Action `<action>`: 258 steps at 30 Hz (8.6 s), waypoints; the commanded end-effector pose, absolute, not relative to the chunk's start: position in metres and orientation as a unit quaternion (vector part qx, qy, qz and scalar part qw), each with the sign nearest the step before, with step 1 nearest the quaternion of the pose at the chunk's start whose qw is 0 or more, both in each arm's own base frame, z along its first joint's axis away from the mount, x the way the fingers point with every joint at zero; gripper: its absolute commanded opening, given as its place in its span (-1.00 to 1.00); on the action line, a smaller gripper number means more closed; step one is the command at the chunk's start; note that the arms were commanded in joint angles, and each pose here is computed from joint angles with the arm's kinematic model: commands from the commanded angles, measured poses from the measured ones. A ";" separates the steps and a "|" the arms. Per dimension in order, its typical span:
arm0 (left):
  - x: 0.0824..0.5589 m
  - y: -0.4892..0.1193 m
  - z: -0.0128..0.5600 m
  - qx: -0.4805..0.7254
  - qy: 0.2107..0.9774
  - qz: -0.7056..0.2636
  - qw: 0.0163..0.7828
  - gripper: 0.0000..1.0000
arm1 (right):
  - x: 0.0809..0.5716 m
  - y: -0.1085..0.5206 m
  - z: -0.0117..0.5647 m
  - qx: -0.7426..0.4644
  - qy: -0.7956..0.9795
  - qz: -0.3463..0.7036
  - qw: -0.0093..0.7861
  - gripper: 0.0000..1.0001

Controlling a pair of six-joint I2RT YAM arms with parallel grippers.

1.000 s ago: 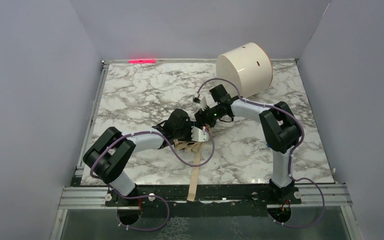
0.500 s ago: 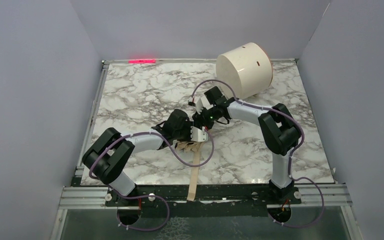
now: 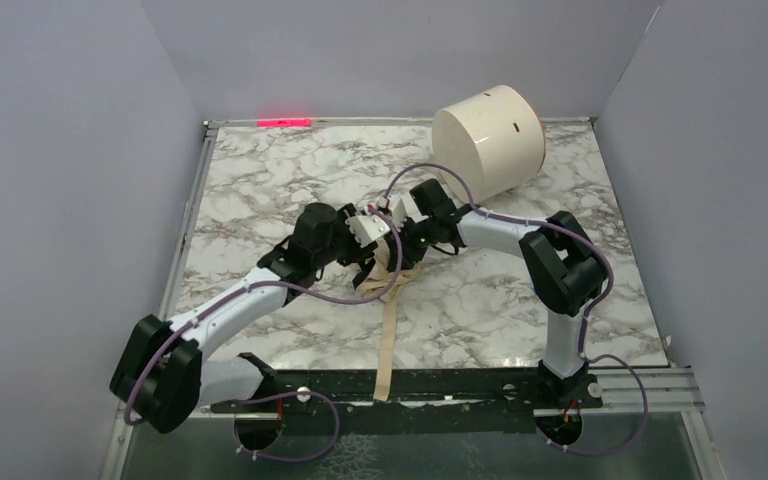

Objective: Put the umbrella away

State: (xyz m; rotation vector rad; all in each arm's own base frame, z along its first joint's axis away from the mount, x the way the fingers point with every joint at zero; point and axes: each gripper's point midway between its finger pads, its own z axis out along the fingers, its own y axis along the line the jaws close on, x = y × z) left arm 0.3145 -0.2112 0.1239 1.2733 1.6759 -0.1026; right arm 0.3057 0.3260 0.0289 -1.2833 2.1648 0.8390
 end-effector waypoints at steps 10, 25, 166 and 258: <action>0.263 -0.209 0.180 0.147 0.792 -0.281 0.522 0.20 | 0.297 0.289 -0.013 -0.451 0.839 0.232 0.199 -0.81; 0.233 -0.246 0.125 0.176 0.825 -0.273 0.462 0.05 | 0.294 0.287 -0.013 -0.448 0.841 0.231 0.195 -0.80; 0.283 -0.222 0.020 0.608 0.723 -0.205 0.255 -1.00 | 0.243 0.309 0.003 -0.707 0.521 -0.014 0.478 -0.32; 0.326 -0.219 0.018 0.531 0.788 -0.139 0.280 -1.00 | 0.146 0.256 -0.038 -0.144 0.946 0.057 0.285 -0.99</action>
